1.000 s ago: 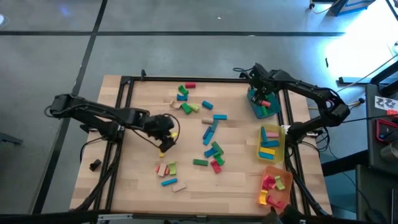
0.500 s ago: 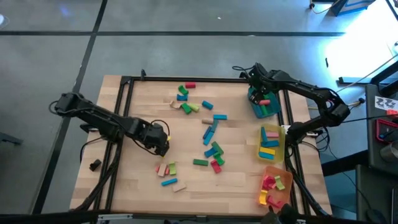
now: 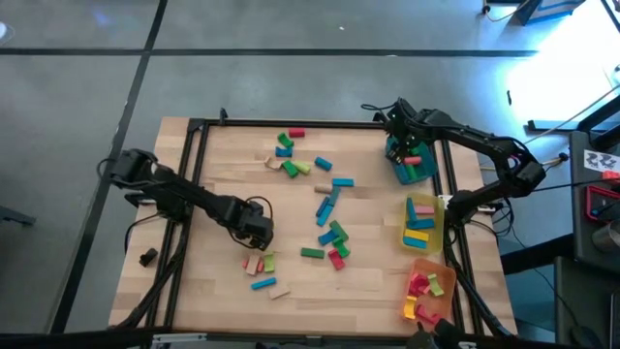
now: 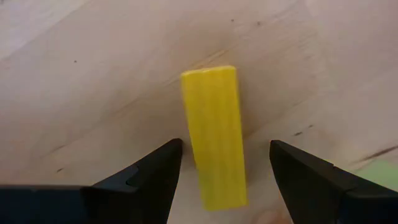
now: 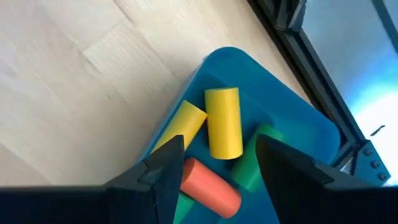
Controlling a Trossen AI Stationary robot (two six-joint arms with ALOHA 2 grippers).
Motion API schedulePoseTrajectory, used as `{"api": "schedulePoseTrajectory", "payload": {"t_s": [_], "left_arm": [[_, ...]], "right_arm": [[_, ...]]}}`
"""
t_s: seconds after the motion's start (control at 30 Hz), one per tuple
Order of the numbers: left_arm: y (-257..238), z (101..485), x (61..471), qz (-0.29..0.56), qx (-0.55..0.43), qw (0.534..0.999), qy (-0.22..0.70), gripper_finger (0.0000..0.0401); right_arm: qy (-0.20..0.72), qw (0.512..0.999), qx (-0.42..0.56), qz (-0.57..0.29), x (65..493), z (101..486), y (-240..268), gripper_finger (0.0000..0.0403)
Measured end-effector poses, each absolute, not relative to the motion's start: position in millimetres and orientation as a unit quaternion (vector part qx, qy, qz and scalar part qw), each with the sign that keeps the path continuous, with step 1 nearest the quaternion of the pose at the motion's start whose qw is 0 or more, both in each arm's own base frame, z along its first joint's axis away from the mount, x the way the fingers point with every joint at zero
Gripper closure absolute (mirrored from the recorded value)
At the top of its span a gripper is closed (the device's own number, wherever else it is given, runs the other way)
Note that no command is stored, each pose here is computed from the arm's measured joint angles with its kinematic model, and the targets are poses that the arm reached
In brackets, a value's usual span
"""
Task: Sort blocks by size
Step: Put the yellow rectangular block into the yellow bin
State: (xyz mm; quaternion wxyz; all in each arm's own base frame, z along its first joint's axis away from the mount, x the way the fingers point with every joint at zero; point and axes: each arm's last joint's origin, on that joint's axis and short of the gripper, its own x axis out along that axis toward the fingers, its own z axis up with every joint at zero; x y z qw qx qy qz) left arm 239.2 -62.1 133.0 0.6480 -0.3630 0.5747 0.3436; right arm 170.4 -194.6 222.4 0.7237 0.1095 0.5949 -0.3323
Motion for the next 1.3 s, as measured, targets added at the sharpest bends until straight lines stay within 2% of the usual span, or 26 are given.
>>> {"api": "schedulePoseTrajectory", "payload": {"t_s": [0.07, 0.17, 0.43, 0.93, 1.13, 1.3], "left_arm": [[-63, 130, 239, 0.347, -0.355, 0.645, 0.581, 0.0164], [-63, 130, 238, 0.346, -0.34, 0.644, 0.592, 0.0191], [-64, 136, 243, 0.333, -0.302, 0.66, 0.601, 0.0316], [-61, 165, 276, 0.294, -0.24, 0.75, 0.542, 0.0312], [-51, 184, 306, 0.23, -0.217, 0.828, 0.462, 0.0311], [-38, 197, 327, 0.193, -0.165, 0.893, 0.372, 0.0307]], "right_arm": [[0.594, 0.725, 0.112, -0.329, 171, 222, -194, 0.0203], [0.593, 0.728, 0.115, -0.325, 171, 222, -194, 0.0203], [0.593, 0.728, 0.115, -0.324, 171, 222, -194, 0.0203], [0.552, 0.781, 0.179, -0.232, 177, 222, -189, 0.0203], [0.506, 0.816, 0.23, -0.155, 182, 224, -186, 0.0203], [0.434, 0.834, 0.324, -0.1, 189, 228, -184, 0.0203]]}}
